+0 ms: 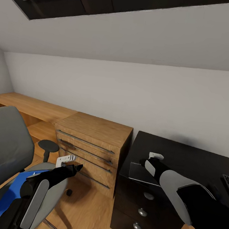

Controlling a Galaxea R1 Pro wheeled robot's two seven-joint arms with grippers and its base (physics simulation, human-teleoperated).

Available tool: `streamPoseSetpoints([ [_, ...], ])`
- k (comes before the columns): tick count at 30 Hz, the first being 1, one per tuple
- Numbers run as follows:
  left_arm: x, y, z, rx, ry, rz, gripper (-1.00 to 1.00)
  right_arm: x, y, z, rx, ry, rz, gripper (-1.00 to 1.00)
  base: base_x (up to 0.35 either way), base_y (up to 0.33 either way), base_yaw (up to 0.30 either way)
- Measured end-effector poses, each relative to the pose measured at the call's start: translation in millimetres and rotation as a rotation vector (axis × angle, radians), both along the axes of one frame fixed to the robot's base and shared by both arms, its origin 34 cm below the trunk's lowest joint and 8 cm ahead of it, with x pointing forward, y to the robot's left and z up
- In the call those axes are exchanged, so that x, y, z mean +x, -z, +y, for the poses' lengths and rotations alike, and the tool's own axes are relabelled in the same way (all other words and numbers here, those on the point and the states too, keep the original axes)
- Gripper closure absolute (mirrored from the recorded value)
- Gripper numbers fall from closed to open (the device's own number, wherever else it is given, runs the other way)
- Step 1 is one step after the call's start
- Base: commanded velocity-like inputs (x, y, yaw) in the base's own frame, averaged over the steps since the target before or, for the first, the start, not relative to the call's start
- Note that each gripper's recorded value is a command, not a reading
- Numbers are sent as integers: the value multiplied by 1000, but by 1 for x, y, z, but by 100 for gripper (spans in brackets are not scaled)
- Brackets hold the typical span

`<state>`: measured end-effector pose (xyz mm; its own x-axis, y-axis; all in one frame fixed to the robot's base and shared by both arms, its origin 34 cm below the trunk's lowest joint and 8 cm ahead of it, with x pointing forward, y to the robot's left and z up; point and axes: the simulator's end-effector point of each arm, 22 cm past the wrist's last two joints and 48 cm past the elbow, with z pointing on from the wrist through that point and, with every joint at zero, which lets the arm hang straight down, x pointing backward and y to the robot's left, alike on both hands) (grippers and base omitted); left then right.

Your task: In the bedroom, organize the workspace by keeping the computer under the desk, ensuring the monitor is on the desk, placing the keyboard on the desk next to the monitor, placing the mouse on the desk next to the keyboard, moving the folder from the swivel chair onto the desk next to the mouse, stacking the notebook on top of the folder with the pen on top of the notebook, and positioning the swivel chair next to the desk.

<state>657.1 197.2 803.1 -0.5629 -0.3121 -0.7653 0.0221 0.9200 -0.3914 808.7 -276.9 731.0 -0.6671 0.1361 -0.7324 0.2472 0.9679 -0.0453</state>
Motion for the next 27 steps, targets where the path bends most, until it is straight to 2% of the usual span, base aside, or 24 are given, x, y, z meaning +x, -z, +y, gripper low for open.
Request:
streamPoseSetpoints([
  [12,0,0,0,0,0,1,-100,0,0,0,2,0,0,-100,-162,1,0],
  [27,0,0,0,0,1,1,-100,0,0,0,1,0,-1,-100,-17,0,0],
])
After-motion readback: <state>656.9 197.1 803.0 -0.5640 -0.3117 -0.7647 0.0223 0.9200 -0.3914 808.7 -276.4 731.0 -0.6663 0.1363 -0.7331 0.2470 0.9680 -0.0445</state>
